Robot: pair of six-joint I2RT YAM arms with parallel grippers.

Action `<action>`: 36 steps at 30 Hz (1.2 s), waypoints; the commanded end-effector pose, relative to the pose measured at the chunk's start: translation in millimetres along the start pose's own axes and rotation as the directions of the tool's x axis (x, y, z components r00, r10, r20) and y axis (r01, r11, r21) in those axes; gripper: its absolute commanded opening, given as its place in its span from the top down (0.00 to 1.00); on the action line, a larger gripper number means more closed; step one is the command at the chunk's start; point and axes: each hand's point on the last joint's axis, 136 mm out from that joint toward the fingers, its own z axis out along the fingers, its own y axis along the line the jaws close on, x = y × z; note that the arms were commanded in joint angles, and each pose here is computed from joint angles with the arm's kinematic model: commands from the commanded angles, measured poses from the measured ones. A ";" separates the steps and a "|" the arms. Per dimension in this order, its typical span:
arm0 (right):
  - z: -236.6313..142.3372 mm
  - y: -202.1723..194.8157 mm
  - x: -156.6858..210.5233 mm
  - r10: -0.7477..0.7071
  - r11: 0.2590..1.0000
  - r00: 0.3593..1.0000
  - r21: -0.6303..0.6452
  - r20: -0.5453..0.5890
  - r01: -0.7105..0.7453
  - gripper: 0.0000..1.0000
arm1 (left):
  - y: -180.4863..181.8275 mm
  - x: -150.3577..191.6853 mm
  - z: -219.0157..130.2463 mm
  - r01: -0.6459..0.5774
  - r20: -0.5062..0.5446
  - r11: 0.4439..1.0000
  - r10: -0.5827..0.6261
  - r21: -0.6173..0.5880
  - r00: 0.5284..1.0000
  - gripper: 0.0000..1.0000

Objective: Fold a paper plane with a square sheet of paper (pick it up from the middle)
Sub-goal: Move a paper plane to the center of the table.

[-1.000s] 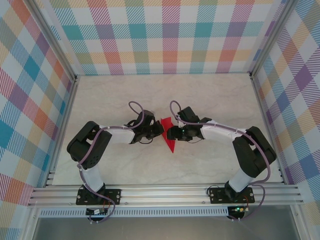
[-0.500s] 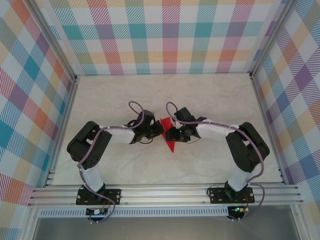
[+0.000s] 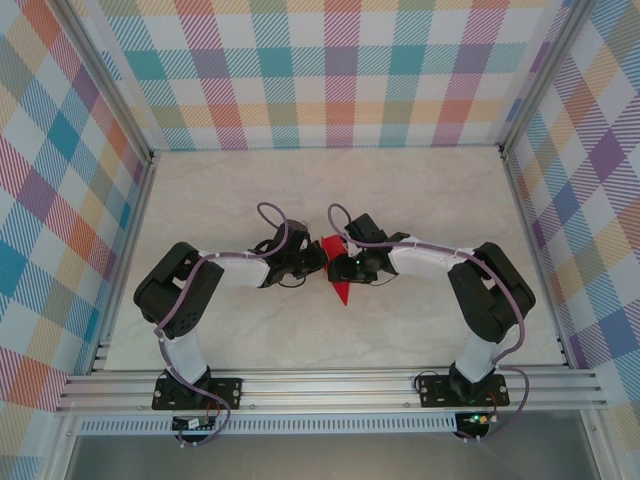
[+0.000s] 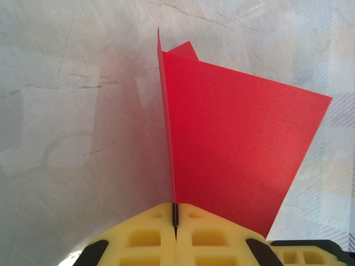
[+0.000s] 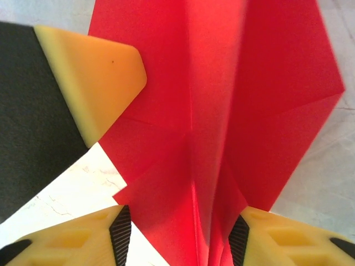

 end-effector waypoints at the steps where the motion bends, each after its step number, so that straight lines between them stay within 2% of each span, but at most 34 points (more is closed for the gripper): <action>1: 1.3 8.6 -0.2 -0.053 0.999 0.999 -0.012 -0.008 0.053 0.47 | 8.4 0.7 2.0 0.015 -0.012 1.000 -0.015 -0.003 1.000 1.00; 9: 3.5 10.7 1.7 -0.058 0.998 0.998 -0.029 -0.014 0.058 0.43 | 8.6 0.6 1.6 0.016 -0.011 1.000 -0.016 -0.002 1.000 1.00; 21: 8.1 -14.3 -4.1 -0.010 0.992 1.000 0.129 -0.012 0.012 0.78 | 10.6 0.0 0.4 0.015 -0.009 1.000 -0.015 -0.013 1.000 1.00; 26: 10.9 -11.3 -4.6 -0.032 0.988 0.999 0.151 -0.017 0.034 0.79 | 10.2 -1.3 -0.3 0.018 -0.004 1.000 -0.018 -0.016 1.000 0.99; 31: 13.5 -10.5 -5.9 -0.035 0.986 0.999 0.162 -0.019 0.037 0.78 | 12.1 -7.1 -8.3 0.025 0.027 0.998 -0.023 -0.050 0.999 0.84; 36: 11.9 -13.2 -9.4 -0.034 0.978 0.999 0.203 -0.020 0.037 0.88 | 28.0 -18.2 -28.4 0.048 0.096 0.987 -0.034 -0.155 0.995 0.63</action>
